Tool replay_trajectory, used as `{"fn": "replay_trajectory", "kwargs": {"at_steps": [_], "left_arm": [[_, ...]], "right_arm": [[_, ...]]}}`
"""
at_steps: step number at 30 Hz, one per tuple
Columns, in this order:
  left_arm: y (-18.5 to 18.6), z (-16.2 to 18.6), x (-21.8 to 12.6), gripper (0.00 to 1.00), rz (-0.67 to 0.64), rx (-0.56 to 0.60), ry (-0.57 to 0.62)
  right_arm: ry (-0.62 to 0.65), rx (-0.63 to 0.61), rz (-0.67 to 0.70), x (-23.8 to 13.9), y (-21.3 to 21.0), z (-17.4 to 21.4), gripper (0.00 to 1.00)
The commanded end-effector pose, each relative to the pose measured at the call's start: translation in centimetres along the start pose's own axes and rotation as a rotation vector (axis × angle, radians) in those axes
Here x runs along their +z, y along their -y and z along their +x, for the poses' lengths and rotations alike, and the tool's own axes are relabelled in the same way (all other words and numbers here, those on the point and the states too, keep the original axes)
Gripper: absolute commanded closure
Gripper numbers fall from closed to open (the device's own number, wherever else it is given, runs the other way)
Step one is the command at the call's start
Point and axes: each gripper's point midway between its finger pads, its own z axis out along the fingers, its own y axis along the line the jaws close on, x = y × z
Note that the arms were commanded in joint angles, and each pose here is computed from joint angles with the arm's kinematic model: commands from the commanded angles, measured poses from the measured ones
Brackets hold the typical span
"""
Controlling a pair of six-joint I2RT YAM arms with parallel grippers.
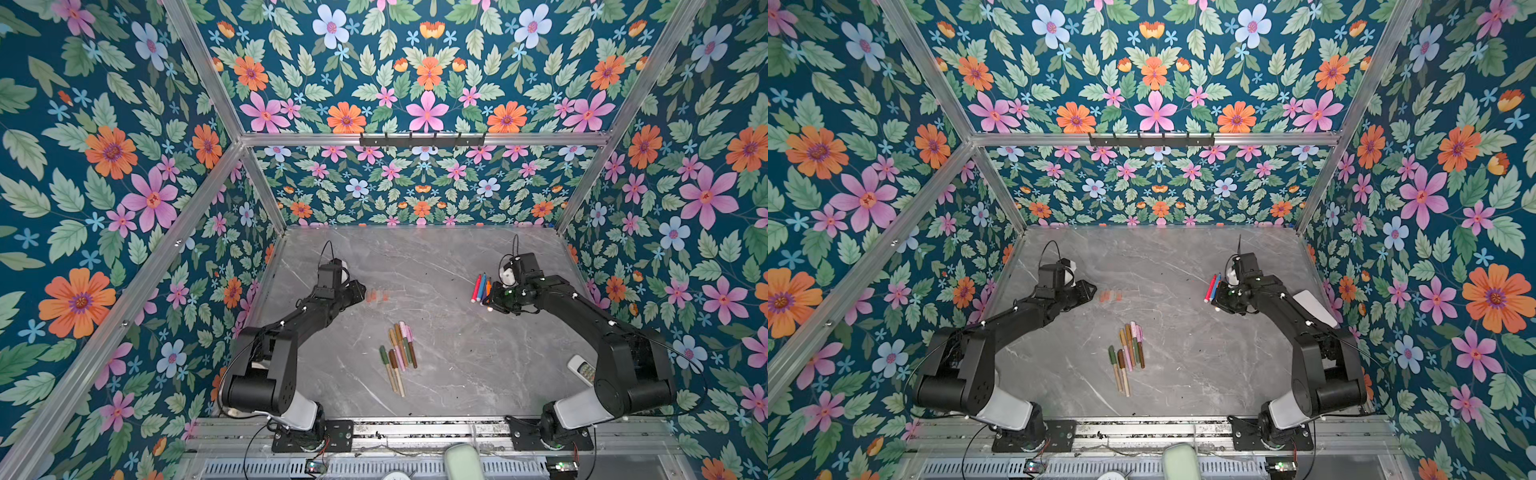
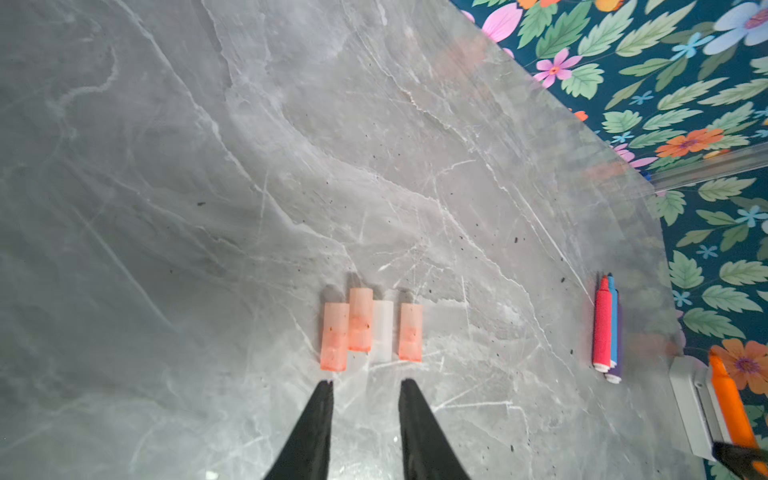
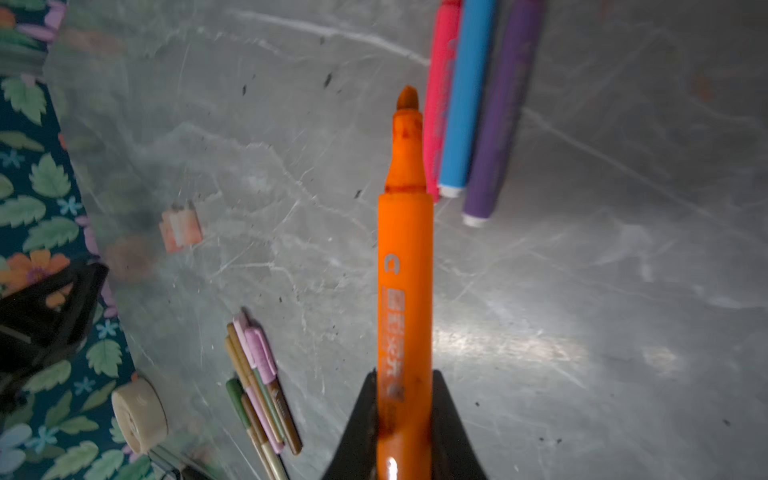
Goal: Open the pen caps
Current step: 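Carry the uncapped orange highlighter beside the purple highlighter and release it with the right gripper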
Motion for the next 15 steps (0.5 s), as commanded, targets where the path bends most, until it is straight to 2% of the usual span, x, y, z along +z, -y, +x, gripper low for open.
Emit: {"fn": "replay_trajectory", "kwargs": {"at_steps": [1,9,14,15], "left_arm": [[1.2,-1.4,-1.1,0.69,0.065,0.002,0.101],[2.4,-0.7,-3.4,0.69,0.124,0.014,0.118],[2.7,-0.4,-4.8,0.69,0.131,0.03,0.126],[2.8,-0.4,-5.0,0.69,0.135,0.028,0.127]], "right_arm": [[0.045,0.012,0.056,0.3,1.3,-2.0,1.0],[-0.024,0.041,0.142,4.7,3.4,-3.7,1.0],[-0.028,0.063,0.155,5.4,3.8,-4.0,1.0],[-0.023,0.064,0.159,5.4,3.9,-4.1,0.97]]}}
